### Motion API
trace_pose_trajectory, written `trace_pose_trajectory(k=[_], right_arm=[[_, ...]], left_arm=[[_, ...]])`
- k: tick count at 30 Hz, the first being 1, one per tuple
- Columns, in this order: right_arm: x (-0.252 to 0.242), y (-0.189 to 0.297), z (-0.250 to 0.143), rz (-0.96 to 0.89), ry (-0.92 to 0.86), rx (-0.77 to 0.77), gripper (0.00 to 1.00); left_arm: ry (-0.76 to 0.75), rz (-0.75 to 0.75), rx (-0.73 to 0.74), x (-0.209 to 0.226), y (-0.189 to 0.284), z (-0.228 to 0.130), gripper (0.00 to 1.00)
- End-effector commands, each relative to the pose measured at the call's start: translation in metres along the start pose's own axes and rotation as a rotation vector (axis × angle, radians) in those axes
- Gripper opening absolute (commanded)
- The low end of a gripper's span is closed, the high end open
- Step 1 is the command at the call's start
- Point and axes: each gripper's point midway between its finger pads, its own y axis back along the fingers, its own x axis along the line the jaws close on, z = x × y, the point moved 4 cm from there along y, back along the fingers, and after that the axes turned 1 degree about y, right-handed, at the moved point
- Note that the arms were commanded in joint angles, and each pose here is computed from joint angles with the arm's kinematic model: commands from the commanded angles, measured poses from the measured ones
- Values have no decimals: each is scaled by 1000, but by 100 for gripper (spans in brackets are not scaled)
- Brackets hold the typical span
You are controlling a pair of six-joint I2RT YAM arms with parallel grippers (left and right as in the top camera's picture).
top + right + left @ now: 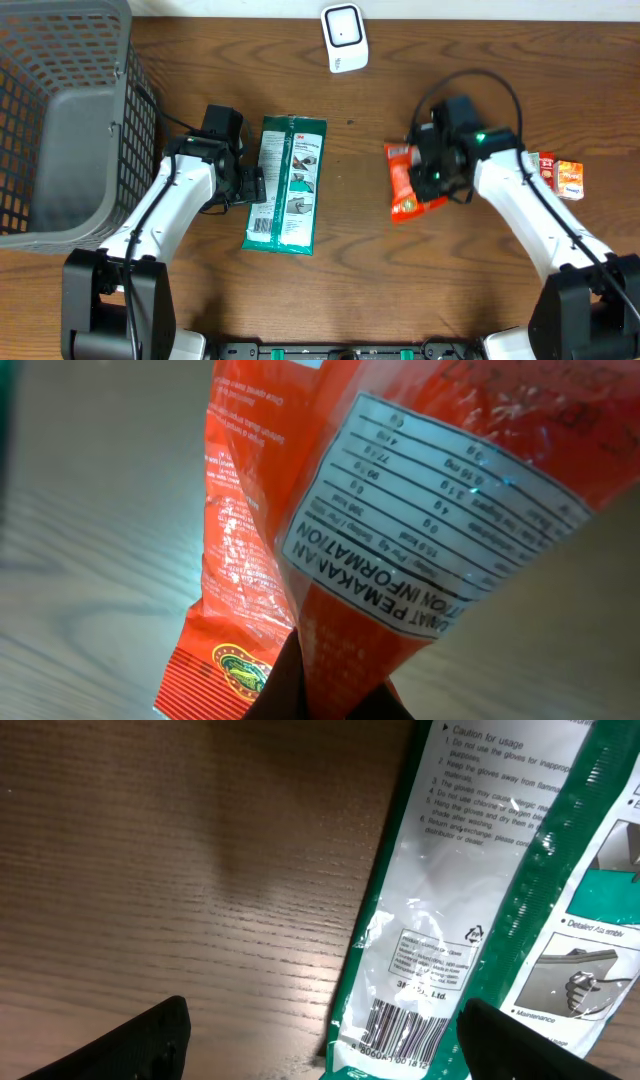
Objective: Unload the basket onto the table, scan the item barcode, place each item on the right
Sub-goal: 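Carry the red snack bag up to the white barcode scanner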
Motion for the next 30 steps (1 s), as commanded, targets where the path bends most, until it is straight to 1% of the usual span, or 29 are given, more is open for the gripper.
trace_pose_trajectory(k=[1, 6, 9, 13, 17, 21, 27, 30], right_arm=[[-1, 24, 21, -23, 73, -60, 1], [-15, 61, 43, -166, 108, -115, 1], [-19, 96, 62, -239, 116, -182, 1], [-15, 144, 88, -255, 151, -259, 1], [-15, 165, 110, -272, 195, -252, 1], [-19, 163, 137, -369, 255, -233, 1], [-10, 119, 190, -583, 553, -202, 1], [-13, 95, 215, -765, 664, -153, 1]], left_arm=[[3, 7, -5, 1, 1, 1, 86], [3, 7, -5, 1, 1, 1, 86], [3, 7, -5, 1, 1, 1, 86], [3, 8, -5, 1, 1, 1, 86], [3, 7, -5, 1, 1, 1, 86], [3, 7, -5, 1, 1, 1, 86], [3, 7, -5, 1, 1, 1, 86], [3, 7, -5, 1, 1, 1, 87]])
